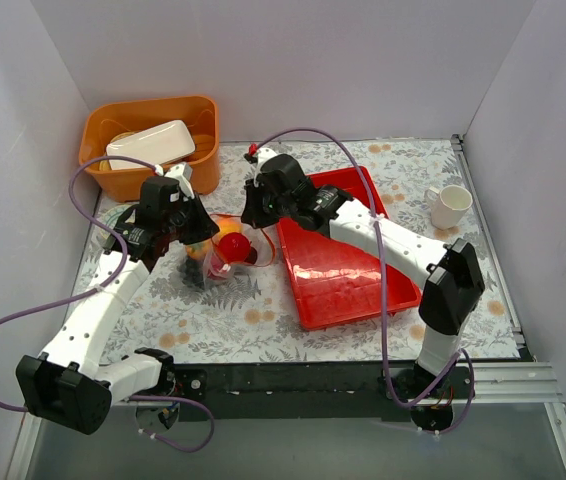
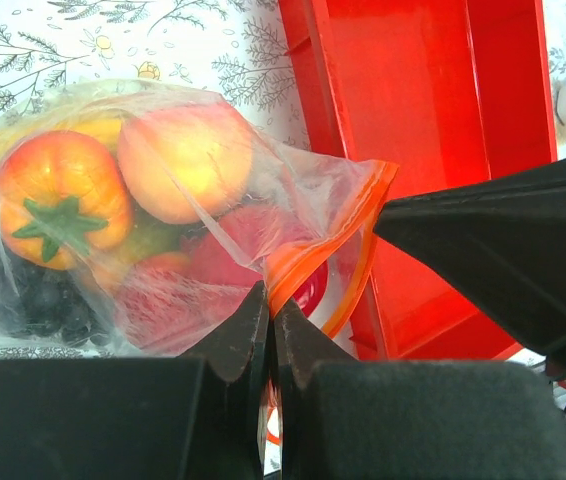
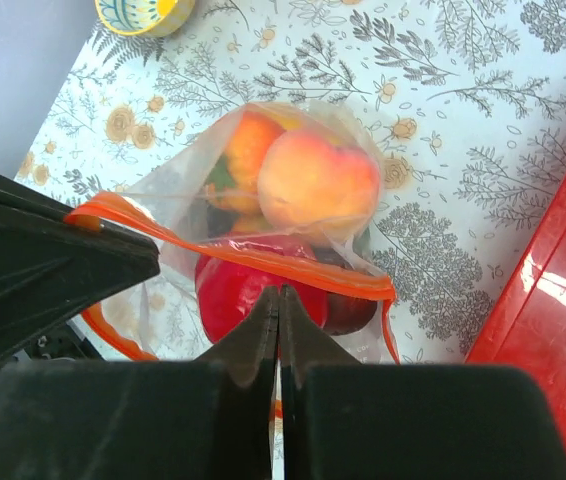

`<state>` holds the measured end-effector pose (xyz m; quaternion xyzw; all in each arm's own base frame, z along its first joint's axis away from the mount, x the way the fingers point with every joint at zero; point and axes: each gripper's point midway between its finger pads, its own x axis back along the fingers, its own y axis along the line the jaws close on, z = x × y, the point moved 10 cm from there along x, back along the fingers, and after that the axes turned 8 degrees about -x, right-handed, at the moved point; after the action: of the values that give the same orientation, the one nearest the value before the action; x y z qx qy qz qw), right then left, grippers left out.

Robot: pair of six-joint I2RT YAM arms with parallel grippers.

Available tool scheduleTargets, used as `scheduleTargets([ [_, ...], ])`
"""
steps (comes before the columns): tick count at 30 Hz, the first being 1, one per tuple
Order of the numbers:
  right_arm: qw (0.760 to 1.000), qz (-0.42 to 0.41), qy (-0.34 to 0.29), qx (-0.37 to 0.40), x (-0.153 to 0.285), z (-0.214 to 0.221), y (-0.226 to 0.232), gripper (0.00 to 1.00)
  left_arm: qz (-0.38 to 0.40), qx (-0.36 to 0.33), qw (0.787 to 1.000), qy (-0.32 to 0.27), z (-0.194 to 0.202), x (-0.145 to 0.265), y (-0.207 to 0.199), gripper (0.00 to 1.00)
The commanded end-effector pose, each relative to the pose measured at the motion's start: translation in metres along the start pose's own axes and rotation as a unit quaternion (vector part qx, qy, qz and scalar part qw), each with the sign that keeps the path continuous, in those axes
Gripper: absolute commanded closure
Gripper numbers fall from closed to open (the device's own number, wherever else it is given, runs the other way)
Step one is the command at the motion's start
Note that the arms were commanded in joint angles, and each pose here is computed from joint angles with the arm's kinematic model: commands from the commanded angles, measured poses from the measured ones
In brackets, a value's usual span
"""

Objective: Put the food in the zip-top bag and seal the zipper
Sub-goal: Adjust the zipper food storage bag at the center of the board.

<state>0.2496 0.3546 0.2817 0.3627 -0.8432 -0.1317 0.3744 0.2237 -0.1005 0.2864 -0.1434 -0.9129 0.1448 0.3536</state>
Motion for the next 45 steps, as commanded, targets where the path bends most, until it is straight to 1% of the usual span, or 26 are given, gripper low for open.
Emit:
scheduleTargets([
  [1,1.0,-0.005,0.002,0.005,-0.004,-0.006,0.002,0.99,0.017,-0.022,1.0,-0.008,-0.007,0.01,-0.004,1.0],
  [4,1.0,-0.007,-0.008,0.007,0.0,-0.011,0.004,0.99,0.015,-0.022,1.0,-0.013,-0.008,0.011,-0.004,1.0],
  [8,0.999,-0.007,-0.025,0.022,0.007,-0.028,0.011,0.99,0.018,-0.021,0.999,-0.018,-0.012,0.012,-0.007,1.0],
  [14,0.999,-0.009,-0.02,0.038,0.006,-0.04,0.015,0.99,0.018,-0.03,0.999,-0.011,-0.019,0.018,-0.009,0.99],
  [15,0.999,-0.002,-0.023,0.041,0.009,-0.044,0.016,0.99,0.017,-0.031,0.999,-0.014,-0.02,0.019,-0.01,0.99],
  [16,0.999,0.037,-0.011,0.037,0.01,-0.038,0.007,0.99,0.016,-0.032,0.999,-0.016,-0.019,0.019,-0.01,0.99],
  [17,0.998,0.049,-0.014,0.032,0.017,-0.036,0.006,0.7,0.014,-0.031,0.999,-0.019,-0.02,0.021,-0.01,0.99],
  [18,0.998,0.061,-0.013,0.027,0.019,-0.03,0.0,0.61,0.006,-0.029,0.999,-0.024,-0.02,0.021,-0.008,0.98],
  [19,0.997,0.074,-0.004,0.023,0.013,-0.011,-0.014,0.58,0.004,-0.025,0.999,-0.025,-0.02,0.021,-0.008,0.98],
  [20,0.998,0.061,-0.016,0.016,0.026,-0.008,-0.014,0.52,0.001,-0.023,0.999,-0.025,-0.019,0.02,-0.008,0.98],
  [22,0.998,0.059,-0.006,0.002,0.033,0.01,-0.026,0.47,0.0,-0.019,1.0,-0.024,-0.019,0.018,-0.008,0.98],
  [27,0.997,0.065,0.011,-0.032,0.038,0.032,-0.035,0.46,-0.006,-0.014,1.0,-0.023,-0.021,0.016,-0.007,0.98],
  [28,0.998,0.059,0.005,-0.034,0.042,0.033,-0.035,0.45,-0.005,-0.014,1.0,-0.024,-0.022,0.015,-0.007,0.98],
  [29,0.998,0.053,0.019,-0.039,0.04,0.044,-0.04,0.43,-0.004,-0.013,1.0,-0.025,-0.022,0.015,-0.008,0.99],
  [31,0.998,0.043,0.019,-0.048,0.038,0.048,-0.04,0.42,-0.003,-0.013,1.0,-0.025,-0.024,0.015,-0.008,0.98],
  [33,0.997,0.052,0.031,-0.053,0.033,0.056,-0.046,0.42,-0.002,-0.013,1.0,-0.024,-0.024,0.015,-0.009,0.98],
  [34,0.996,0.042,0.044,-0.059,0.03,0.06,-0.045,0.42,-0.002,-0.012,1.0,-0.022,-0.023,0.014,-0.008,0.98],
  [36,0.996,0.042,0.044,-0.065,0.025,0.065,-0.048,0.43,0.002,-0.011,1.0,-0.021,-0.023,0.014,-0.009,0.98],
  [40,0.996,0.038,0.05,-0.071,0.011,0.069,-0.051,0.48,0.003,-0.01,1.0,-0.018,-0.022,0.014,-0.009,0.99],
  [41,0.995,0.037,0.052,-0.071,0.009,0.068,-0.051,0.53,0.002,-0.009,1.0,-0.018,-0.022,0.014,-0.009,0.98],
  [43,0.995,0.033,0.058,-0.071,0.002,0.067,-0.05,0.58,0.002,-0.009,1.0,-0.019,-0.022,0.014,-0.009,0.98],
  [44,0.995,0.031,0.059,-0.071,0.0,0.066,-0.05,0.62,0.002,-0.008,1.0,-0.018,-0.022,0.014,-0.009,0.98],
  [45,0.995,0.029,0.06,-0.071,-0.001,0.066,-0.05,0.64,0.002,-0.009,1.0,-0.019,-0.022,0.014,-0.009,0.98],
])
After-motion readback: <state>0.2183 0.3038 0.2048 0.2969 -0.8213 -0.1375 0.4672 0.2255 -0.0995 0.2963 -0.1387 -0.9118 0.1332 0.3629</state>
